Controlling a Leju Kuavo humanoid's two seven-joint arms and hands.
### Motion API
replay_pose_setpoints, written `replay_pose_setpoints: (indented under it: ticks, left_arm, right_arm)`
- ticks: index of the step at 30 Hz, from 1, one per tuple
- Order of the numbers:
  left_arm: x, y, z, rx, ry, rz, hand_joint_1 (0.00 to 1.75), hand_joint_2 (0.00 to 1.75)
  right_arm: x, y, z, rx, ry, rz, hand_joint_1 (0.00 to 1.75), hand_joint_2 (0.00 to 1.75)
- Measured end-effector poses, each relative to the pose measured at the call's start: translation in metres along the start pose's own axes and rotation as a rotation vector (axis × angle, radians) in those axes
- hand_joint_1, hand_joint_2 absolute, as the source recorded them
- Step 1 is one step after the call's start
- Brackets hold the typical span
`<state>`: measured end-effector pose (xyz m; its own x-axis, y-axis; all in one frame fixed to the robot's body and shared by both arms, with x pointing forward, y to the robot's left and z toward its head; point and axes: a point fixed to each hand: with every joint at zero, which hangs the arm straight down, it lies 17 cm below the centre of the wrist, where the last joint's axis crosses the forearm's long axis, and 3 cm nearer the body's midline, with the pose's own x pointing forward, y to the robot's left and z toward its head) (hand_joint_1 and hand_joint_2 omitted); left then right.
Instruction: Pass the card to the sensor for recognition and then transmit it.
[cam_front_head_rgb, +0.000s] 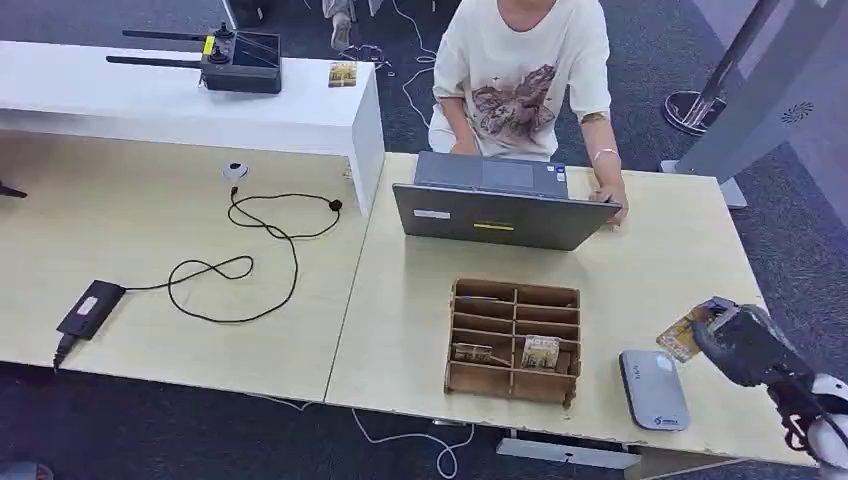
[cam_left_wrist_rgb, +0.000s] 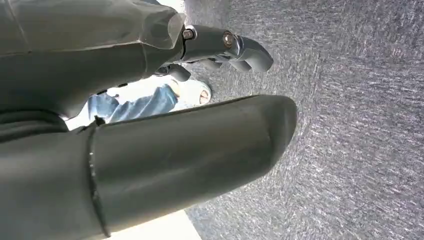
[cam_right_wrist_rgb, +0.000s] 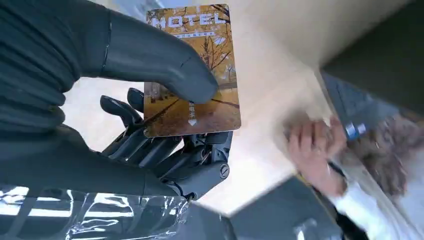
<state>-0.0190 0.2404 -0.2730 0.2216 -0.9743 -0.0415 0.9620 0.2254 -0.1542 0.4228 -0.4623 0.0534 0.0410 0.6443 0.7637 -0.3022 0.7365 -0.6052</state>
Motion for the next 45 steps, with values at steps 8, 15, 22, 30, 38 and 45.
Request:
replay_pose_setpoints:
  ticks: [8, 15, 22, 30, 38, 45]
  left_arm:
    - [0.002, 0.001, 0.0, 0.001, -0.002, 0.0, 0.0, 0.0]
    - [0.006, -0.001, 0.001, -0.003, -0.008, -0.002, 0.0, 0.0]
    - [0.009, -0.001, 0.001, -0.009, -0.013, -0.004, 0.0, 0.0]
    - [0.01, 0.0, 0.002, -0.014, -0.019, -0.006, 0.0, 0.0]
    - [0.012, 0.001, 0.002, -0.013, -0.029, -0.011, 0.0, 0.0]
    - [0.012, 0.0, 0.002, -0.011, -0.035, -0.012, 0.0, 0.0]
  right_arm:
    - [0.083, -0.041, -0.037, -0.197, -0.178, 0.106, 1.75, 1.75]
    - [0.152, -0.052, -0.061, -0.306, -0.33, 0.167, 1.75, 1.75]
    - [0.207, -0.086, -0.099, -0.564, -0.234, 0.632, 1.75, 1.75]
    - [0.269, -0.065, -0.158, -0.513, -0.236, 0.891, 1.75, 1.75]
    - [0.303, -0.036, -0.204, -0.35, -0.238, 1.016, 1.75, 1.75]
    - [0.308, -0.021, -0.219, -0.294, -0.197, 1.042, 1.75, 1.75]
